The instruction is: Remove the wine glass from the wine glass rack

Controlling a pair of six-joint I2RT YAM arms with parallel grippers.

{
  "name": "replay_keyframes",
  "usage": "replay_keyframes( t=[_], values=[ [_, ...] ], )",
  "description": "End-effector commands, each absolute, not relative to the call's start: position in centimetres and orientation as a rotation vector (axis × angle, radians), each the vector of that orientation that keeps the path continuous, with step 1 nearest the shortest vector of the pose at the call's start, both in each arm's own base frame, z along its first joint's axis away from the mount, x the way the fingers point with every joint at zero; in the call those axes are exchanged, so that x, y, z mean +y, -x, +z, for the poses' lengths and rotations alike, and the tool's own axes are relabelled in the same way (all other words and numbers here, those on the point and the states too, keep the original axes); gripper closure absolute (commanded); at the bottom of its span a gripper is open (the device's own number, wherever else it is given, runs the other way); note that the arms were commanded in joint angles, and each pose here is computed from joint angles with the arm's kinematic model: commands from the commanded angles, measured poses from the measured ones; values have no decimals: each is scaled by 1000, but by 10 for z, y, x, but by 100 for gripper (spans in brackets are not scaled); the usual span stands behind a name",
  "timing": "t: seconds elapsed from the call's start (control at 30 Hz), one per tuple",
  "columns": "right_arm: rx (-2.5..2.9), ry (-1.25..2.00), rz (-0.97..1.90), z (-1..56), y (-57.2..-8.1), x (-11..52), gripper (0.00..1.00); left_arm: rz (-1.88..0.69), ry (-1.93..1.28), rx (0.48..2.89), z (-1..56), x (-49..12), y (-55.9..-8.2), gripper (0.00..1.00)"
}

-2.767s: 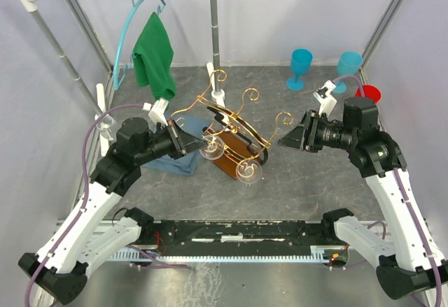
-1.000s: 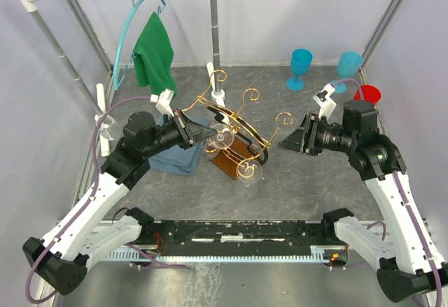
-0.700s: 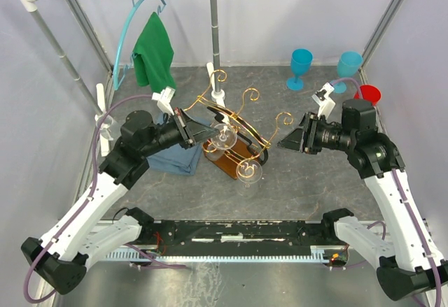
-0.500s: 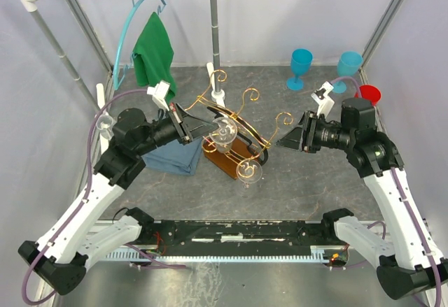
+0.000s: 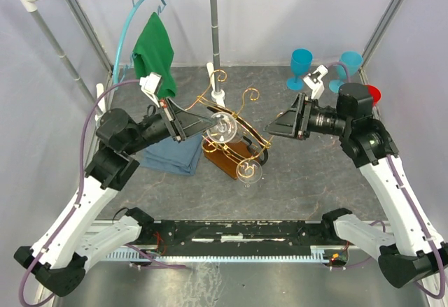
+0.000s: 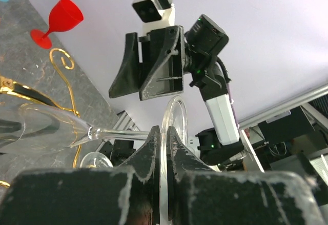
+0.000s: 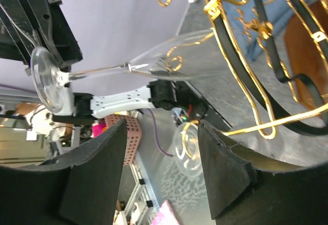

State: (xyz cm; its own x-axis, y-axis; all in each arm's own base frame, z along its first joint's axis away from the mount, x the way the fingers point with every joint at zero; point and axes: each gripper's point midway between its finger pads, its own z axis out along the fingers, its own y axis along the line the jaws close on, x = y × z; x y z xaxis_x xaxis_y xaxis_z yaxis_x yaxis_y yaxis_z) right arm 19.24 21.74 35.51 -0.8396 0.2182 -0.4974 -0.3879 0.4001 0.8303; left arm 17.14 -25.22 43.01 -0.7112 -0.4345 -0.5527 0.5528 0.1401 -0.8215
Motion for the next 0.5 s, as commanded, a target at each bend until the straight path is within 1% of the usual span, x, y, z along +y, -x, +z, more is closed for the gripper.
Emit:
replay_keyframes(
  t=[0.0, 0.1, 0.23, 0.4, 0.47],
  values=[
    [1956, 183, 1664, 415, -185, 232, 33, -1640, -307, 1444, 492, -235, -136, 97],
    [1942, 184, 1741, 433, -182, 239, 30, -1640, -374, 1403, 502, -231, -122, 97],
    [1891, 206, 1828, 456, -173, 244, 30, -1658, -465, 1330, 515, -226, -102, 97],
    [1848, 206, 1896, 474, -166, 247, 30, -1594, -605, 1235, 520, -222, -86, 97],
    [1844, 179, 1939, 474, -169, 252, 27, -1560, -668, 1216, 514, -224, -84, 97]
  ],
)
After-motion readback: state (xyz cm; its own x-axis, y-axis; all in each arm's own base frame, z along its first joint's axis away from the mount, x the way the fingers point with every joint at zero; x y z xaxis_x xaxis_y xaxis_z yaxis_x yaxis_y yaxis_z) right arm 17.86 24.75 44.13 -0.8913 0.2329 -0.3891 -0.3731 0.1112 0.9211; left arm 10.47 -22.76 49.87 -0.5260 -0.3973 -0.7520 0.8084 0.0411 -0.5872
